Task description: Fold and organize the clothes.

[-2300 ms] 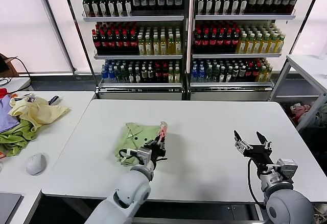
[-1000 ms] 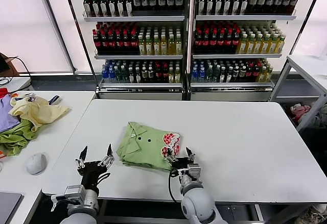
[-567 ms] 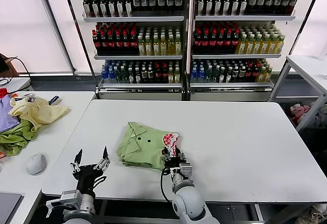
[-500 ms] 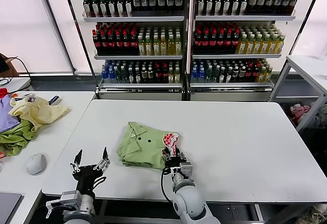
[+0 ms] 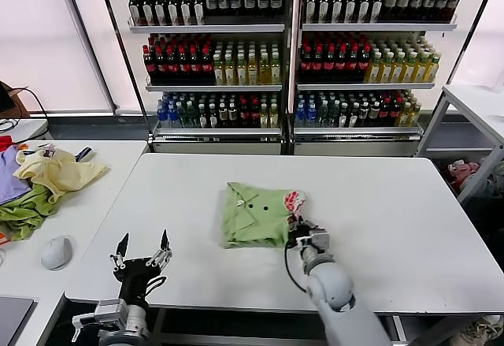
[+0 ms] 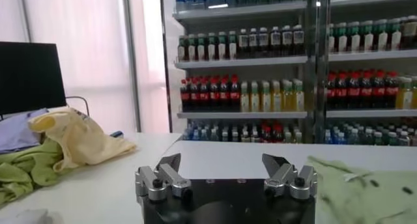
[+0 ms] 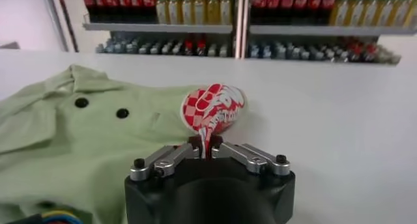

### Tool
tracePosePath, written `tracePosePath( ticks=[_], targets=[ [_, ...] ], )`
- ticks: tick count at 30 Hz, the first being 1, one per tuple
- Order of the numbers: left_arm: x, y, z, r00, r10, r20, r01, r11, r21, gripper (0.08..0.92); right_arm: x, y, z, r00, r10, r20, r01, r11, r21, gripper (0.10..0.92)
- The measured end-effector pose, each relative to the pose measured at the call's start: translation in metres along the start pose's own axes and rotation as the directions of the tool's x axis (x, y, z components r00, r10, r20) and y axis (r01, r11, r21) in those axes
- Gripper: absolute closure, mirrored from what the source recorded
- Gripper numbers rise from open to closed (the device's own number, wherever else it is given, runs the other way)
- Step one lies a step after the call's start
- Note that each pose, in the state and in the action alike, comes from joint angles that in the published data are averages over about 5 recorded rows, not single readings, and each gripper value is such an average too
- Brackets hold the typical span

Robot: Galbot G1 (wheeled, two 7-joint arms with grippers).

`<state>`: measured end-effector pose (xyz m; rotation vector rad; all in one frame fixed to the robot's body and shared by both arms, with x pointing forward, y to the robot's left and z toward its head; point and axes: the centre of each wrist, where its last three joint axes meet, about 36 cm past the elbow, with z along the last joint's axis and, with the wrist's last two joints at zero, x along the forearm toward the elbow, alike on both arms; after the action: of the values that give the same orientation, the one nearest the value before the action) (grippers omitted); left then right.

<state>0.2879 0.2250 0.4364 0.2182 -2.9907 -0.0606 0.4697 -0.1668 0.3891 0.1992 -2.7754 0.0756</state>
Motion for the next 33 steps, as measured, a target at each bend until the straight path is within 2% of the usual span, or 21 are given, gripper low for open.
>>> tracePosePath(
  ticks=[5, 14, 25, 28, 33],
  targets=[
    [0.001, -0.003, 0.003, 1.0, 0.005, -0.006, -0.005, 1.0, -0.006, 0.177, -0.007, -0.042, -0.014, 0.999, 0.025, 0.048, -0.028, 0.997, 0.074, 0.809],
    [0.005, -0.009, 0.005, 0.9998, 0.018, -0.009, -0.018, 1.0, -0.012, 0.177, 0.009, -0.083, -0.012, 0.984, 0.077, 0.162, -0.095, 0.99, 0.105, 0.555],
    [0.013, -0.017, 0.0, 0.9978, 0.064, 0.013, -0.065, 0.998, 0.018, 0.177, 0.07, -0.104, -0.002, 0.955, 0.11, 0.275, -0.142, 0.985, 0.099, 0.243],
    [0.015, -0.019, -0.001, 0.9963, 0.084, 0.021, -0.084, 0.996, 0.029, 0.177, 0.088, -0.106, 0.001, 0.949, 0.113, 0.293, -0.145, 0.985, 0.091, 0.206],
    [0.016, -0.023, -0.003, 0.9923, 0.117, 0.041, -0.119, 0.992, 0.051, 0.177, 0.11, -0.103, 0.007, 0.944, 0.113, 0.31, -0.143, 0.987, 0.075, 0.2]
  ],
)
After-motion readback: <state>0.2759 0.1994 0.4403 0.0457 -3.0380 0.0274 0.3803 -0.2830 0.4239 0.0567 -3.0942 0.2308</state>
